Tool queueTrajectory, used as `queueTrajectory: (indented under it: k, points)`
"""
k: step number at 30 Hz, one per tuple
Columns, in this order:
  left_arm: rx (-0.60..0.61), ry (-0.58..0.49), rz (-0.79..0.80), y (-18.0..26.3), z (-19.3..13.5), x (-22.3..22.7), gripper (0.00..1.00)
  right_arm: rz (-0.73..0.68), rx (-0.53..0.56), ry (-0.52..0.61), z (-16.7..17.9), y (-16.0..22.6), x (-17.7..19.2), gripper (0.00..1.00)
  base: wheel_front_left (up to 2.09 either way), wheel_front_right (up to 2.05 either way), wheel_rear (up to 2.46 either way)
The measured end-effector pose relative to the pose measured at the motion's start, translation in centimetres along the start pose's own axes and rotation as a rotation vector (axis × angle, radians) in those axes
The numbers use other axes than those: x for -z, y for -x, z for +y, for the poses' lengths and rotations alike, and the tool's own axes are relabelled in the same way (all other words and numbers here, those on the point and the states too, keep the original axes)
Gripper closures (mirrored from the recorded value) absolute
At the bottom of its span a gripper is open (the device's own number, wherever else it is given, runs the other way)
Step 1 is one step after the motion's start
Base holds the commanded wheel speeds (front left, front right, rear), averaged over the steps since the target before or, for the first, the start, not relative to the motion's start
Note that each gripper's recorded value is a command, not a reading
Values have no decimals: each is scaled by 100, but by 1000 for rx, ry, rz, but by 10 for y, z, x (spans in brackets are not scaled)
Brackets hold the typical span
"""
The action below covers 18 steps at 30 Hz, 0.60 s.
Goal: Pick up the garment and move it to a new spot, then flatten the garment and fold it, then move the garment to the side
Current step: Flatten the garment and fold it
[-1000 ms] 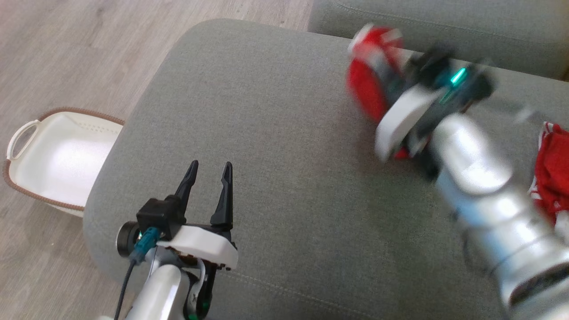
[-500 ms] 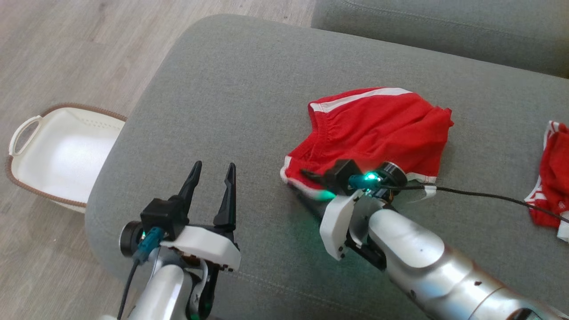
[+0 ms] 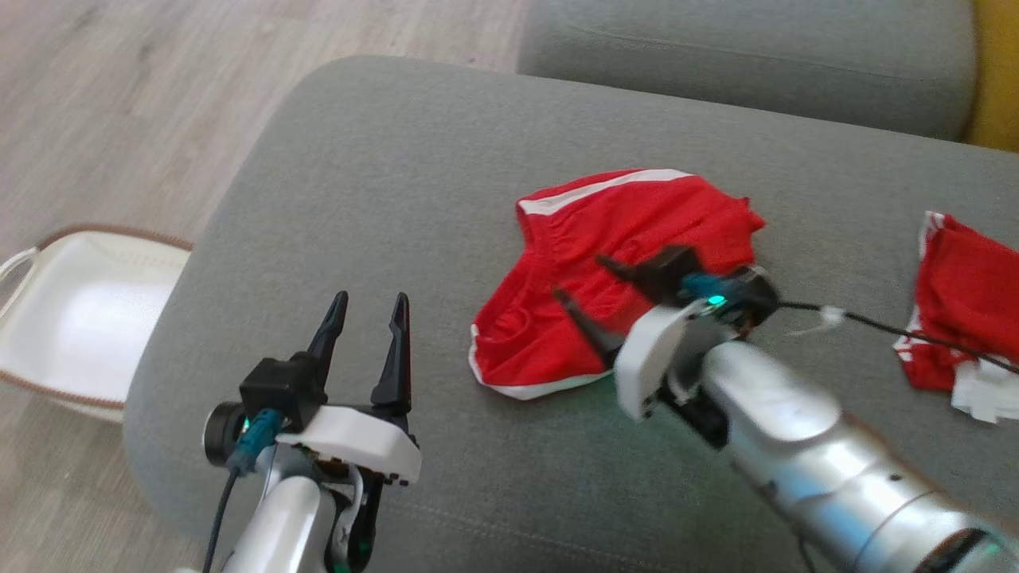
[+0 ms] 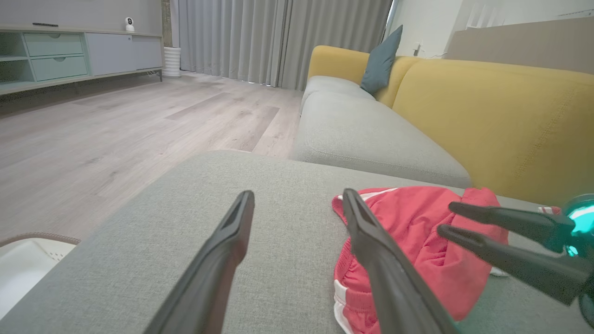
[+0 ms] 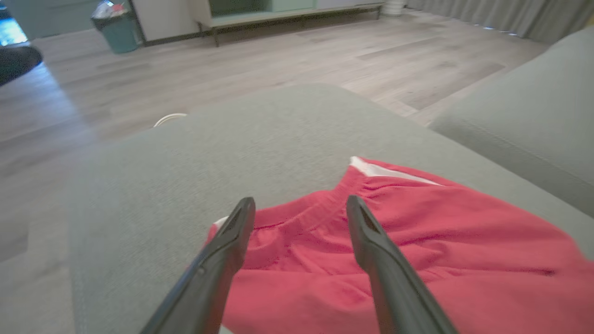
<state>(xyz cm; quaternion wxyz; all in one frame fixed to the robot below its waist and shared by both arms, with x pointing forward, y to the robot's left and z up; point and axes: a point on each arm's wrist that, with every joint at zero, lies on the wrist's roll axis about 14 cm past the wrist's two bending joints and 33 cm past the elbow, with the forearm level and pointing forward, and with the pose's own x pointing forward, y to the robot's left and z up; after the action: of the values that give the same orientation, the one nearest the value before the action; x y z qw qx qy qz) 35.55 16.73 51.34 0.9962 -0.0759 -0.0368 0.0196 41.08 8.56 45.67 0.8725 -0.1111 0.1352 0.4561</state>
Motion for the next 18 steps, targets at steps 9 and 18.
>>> queueTrajectory:
  k: [9, 18]
  points:
    - [82, 16, -19, -12, -27, -5, 0, -161, 296, -94, -107, 61, -23, 0, 0, 0, 0]
    - [151, 24, -7, -25, -48, 1, 0, -302, 573, -207, -171, 143, -12, 0, 0, 0, 0]
